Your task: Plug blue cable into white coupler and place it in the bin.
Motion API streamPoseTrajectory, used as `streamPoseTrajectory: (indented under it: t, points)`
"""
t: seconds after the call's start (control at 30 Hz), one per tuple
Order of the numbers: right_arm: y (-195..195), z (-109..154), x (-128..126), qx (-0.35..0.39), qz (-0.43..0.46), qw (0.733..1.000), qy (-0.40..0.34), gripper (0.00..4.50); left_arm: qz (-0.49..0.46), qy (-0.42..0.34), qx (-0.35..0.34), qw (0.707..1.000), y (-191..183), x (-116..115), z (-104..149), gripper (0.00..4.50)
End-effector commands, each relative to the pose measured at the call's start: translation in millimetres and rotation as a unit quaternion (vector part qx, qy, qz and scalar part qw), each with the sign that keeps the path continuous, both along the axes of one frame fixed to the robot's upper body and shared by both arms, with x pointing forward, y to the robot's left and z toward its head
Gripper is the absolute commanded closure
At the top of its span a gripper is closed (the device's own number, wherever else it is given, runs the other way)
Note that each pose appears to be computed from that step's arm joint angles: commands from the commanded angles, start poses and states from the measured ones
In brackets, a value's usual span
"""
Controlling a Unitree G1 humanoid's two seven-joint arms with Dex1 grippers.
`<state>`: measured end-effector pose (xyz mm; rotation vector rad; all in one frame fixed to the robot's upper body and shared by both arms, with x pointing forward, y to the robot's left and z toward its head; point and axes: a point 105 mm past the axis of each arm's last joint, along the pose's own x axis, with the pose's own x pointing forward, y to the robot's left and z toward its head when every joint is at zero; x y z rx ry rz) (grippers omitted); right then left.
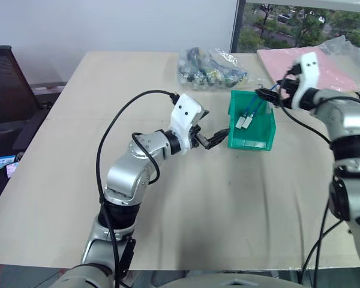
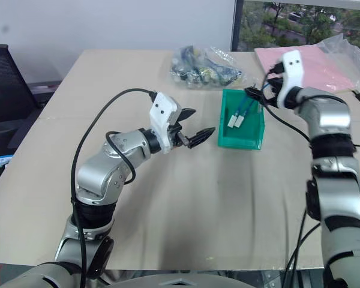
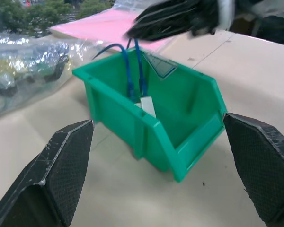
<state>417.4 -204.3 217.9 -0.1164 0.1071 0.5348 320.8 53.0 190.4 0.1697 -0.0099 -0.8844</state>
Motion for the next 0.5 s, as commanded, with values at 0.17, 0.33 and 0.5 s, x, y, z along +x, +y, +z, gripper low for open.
streamPoseTrajectory:
  t: [0.17,0.33,0.5]
  points:
    - [-11,-28,-93,-0.01,0.118,0.986,-0.119,0.03,0.054,0.001,0.005,0.999,51,-24,-31,0.0]
    - [-30,-101,-134,-0.029,0.16,0.986,-0.028,0.03,0.062,0.033,0.034,0.997,76,-54,-80,0.0]
    - [-35,-132,-158,-0.015,0.176,0.984,0.008,0.03,0.049,0.051,0.053,0.996,79,-78,-106,0.0]
